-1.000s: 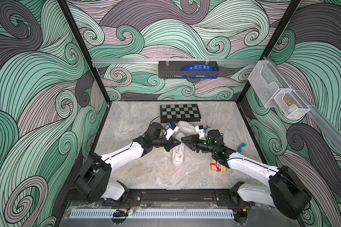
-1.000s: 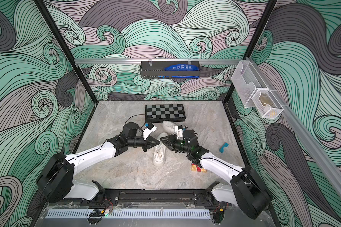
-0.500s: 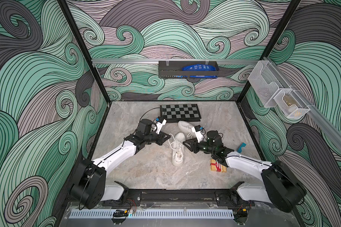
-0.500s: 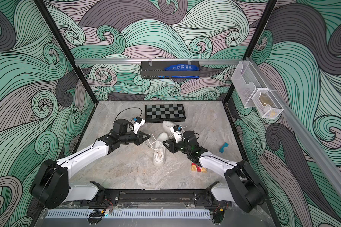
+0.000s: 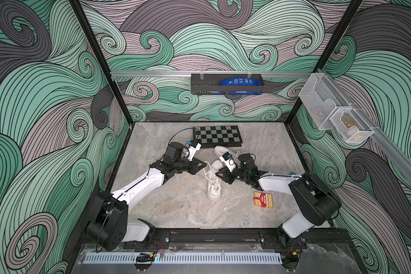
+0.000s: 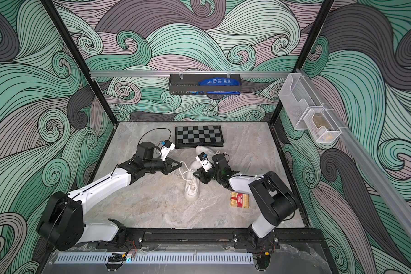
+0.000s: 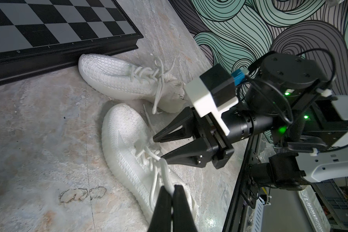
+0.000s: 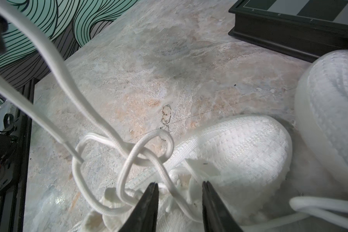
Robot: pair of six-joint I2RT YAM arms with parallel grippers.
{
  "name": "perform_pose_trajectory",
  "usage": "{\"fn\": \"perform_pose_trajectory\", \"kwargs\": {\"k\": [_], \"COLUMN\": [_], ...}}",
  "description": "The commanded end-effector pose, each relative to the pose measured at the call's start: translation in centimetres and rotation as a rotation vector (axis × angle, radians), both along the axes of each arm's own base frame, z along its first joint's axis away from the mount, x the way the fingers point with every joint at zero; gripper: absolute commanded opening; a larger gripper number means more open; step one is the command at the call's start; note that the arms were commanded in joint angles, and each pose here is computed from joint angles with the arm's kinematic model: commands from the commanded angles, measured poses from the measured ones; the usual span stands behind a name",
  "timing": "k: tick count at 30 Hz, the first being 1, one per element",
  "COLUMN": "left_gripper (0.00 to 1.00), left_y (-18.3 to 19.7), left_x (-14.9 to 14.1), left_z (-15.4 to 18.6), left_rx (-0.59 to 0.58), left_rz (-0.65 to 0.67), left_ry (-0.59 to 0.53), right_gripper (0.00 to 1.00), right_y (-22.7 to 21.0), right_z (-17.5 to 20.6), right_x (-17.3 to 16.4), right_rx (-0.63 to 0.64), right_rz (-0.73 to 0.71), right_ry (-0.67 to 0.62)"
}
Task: Tie the shoes
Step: Tie the shoelace on the shoe.
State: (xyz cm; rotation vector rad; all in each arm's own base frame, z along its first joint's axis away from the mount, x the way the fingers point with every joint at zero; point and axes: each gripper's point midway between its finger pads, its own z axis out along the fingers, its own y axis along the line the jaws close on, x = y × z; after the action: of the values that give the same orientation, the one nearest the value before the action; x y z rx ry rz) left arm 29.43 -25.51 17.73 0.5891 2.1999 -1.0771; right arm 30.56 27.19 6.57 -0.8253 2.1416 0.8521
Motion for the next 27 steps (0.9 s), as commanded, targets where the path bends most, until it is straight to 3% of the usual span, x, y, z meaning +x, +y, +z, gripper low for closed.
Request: {"fn": "perform_pose_trajectory", "kwargs": {"k": [1,6,9,20,27], "left_gripper": [0.0,0.0,0.0,0.0,0.0], "left_y": [-0.3,0.1,1.9,9.7,14.2], "left_x": [0.3,0.4,0.9,0.4,0.3], "left_z": [1.2,0.7,-0.8,-9.1,-11.9], "left_rx": [-0.02,-0.002,0.069,0.262,0.311], "left_rz": [-0.018,-0.004,0.089,0.423,0.595], "left_ry": [-0.005,0.018,0.065,0.288,0.383], "right_gripper": [0.36,0.12,0.0,0.0,0.0], "right_y": [0.8,0.8,-0.4,-7.4,-12.0], "right_z": [0.6,0.8,1.8,0.6,-1.2], "right_x": [0.1,0.2,0.1,-4.5,-5.3], "right_rx": [0.02,0.024,0.015,-0.04,-0.115], "right_rz": [0.063,0.054,-0.025,-0.432,-0.671], "right_ry": [-0.029,-0.029,-0.026,0.274,0.382]}}
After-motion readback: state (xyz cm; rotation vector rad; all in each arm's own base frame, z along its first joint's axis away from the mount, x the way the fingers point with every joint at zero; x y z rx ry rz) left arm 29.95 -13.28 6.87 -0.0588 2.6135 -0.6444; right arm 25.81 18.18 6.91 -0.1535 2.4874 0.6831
